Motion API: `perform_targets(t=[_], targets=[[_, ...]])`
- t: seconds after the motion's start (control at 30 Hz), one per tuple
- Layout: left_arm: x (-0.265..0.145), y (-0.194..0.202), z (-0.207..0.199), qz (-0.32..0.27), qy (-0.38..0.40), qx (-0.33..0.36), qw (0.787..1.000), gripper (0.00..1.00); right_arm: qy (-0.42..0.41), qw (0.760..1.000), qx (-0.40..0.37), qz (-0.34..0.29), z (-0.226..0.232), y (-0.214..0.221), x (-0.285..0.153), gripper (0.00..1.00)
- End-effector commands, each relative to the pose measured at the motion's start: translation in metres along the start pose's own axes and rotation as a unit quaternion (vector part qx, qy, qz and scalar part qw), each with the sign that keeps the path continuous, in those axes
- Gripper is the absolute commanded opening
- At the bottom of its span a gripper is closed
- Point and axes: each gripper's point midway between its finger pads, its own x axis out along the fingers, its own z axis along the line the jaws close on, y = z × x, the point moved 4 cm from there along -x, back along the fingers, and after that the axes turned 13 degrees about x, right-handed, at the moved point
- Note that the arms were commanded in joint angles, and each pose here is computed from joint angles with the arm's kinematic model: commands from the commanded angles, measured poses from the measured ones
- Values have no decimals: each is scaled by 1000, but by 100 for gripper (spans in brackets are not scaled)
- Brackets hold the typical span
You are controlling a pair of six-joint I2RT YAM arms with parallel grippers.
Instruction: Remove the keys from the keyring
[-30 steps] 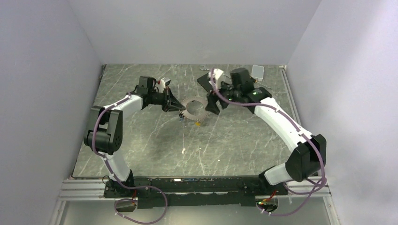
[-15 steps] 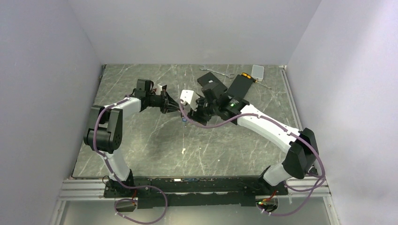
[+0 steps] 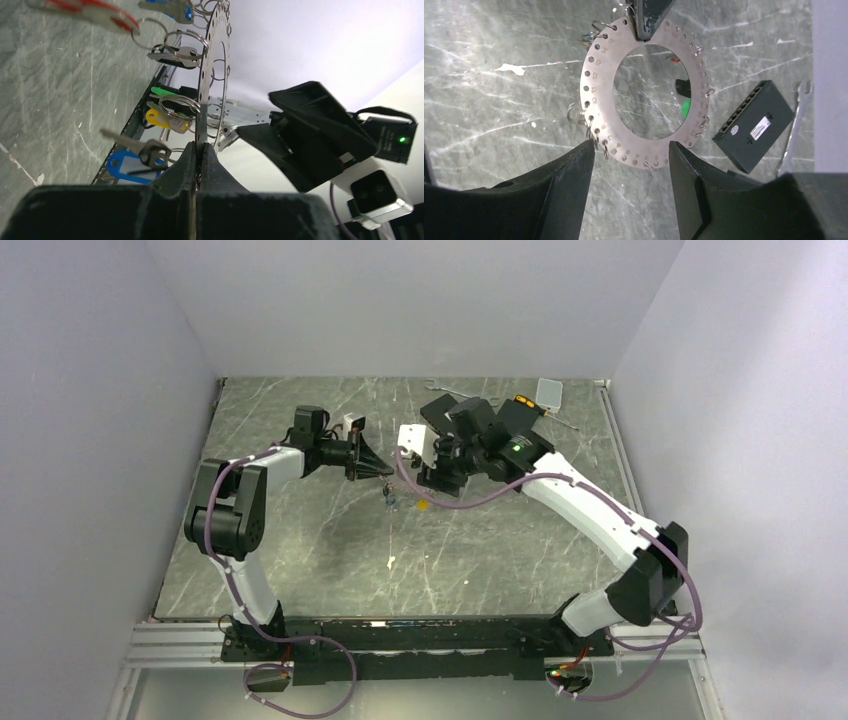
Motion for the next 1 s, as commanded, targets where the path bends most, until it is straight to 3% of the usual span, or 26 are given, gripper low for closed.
perform_targets(t=[0.0, 0.33, 0.6, 0.77, 0.97], targets=[[0, 10, -28, 49, 46, 100, 993, 0, -55, 996, -51, -37, 22, -20, -42, 62], [7, 22, -43, 78, 66, 127, 987, 0, -65, 996, -23, -63, 34, -15, -38, 66], [12, 30, -49, 103, 82, 137, 982, 0, -62, 997, -29, -41, 41, 10, -22, 65], [14, 35, -52, 118, 91, 145, 978, 0, -29, 998, -40, -33, 34, 20, -15, 62], [20, 40, -53, 137, 99, 149, 974, 0, -2, 998, -33, -50, 27, 10, -19, 52]])
